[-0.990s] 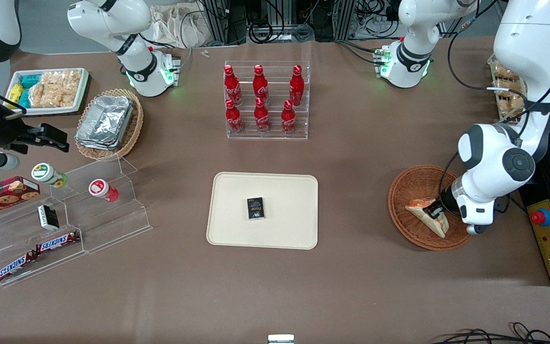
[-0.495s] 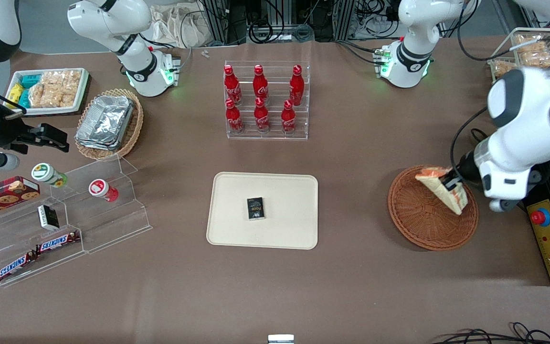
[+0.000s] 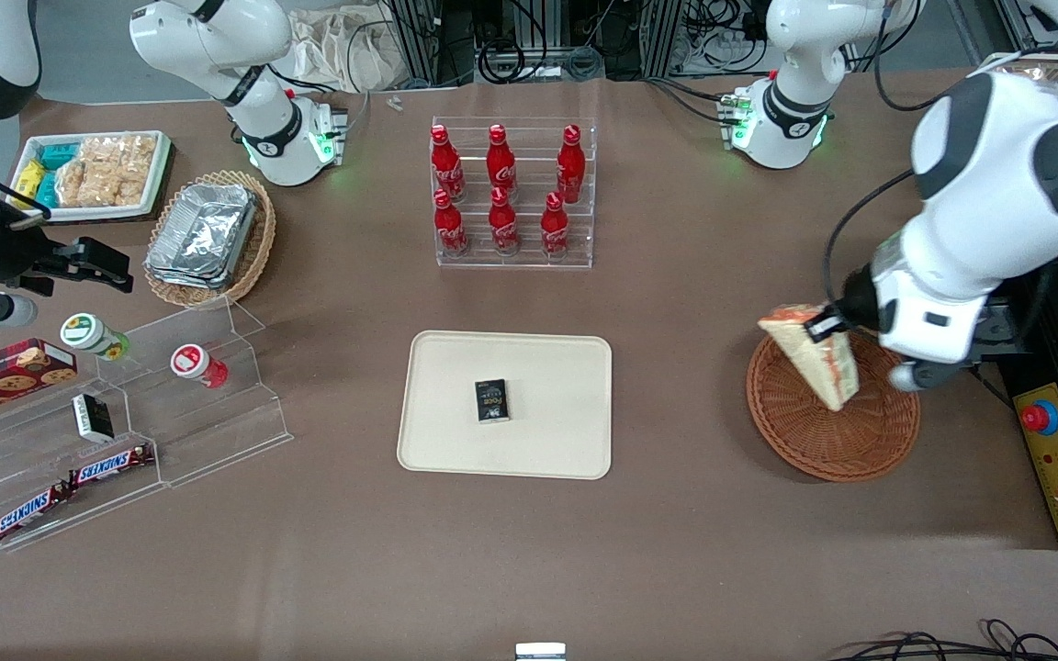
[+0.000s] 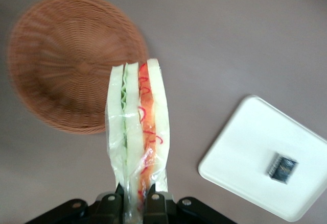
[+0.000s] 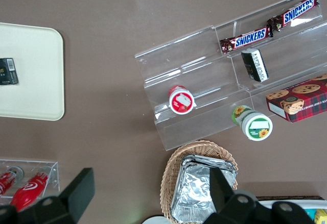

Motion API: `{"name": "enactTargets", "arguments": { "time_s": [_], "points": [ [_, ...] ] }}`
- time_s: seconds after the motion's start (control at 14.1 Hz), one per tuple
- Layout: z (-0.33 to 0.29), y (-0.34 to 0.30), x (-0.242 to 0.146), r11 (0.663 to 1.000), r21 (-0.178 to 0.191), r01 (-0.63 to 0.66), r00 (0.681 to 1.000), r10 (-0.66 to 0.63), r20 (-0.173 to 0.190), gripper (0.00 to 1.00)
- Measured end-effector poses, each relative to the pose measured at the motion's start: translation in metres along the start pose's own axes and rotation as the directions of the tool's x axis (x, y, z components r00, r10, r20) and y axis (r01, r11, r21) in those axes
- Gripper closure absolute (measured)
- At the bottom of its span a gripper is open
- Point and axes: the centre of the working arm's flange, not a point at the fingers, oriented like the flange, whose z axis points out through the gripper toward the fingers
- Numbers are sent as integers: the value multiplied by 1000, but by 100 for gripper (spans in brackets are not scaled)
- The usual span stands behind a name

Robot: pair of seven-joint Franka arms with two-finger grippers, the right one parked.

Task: Place sandwich from basket to tray
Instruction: 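Carry the sandwich over to the cream tray and lower it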

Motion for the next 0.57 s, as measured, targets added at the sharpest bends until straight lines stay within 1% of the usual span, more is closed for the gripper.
{"name": "enactTargets", "arguments": {
  "time_s": [0.07, 0.14, 0.21, 0.42, 0.49, 0.57],
  "points": [
    [7, 21, -10, 998, -24, -53, 999, 53, 4, 85],
    [16, 42, -23, 993, -39, -111, 994, 111, 8, 85],
    [28, 64, -39, 984, -41, -171, 985, 171, 9, 85],
    [77, 125, -91, 940, -10, -340, 940, 340, -8, 85],
    [96, 141, -104, 924, -7, -381, 924, 381, -9, 85],
    [118, 153, -114, 910, -6, -414, 910, 414, -2, 85]
  ]
}}
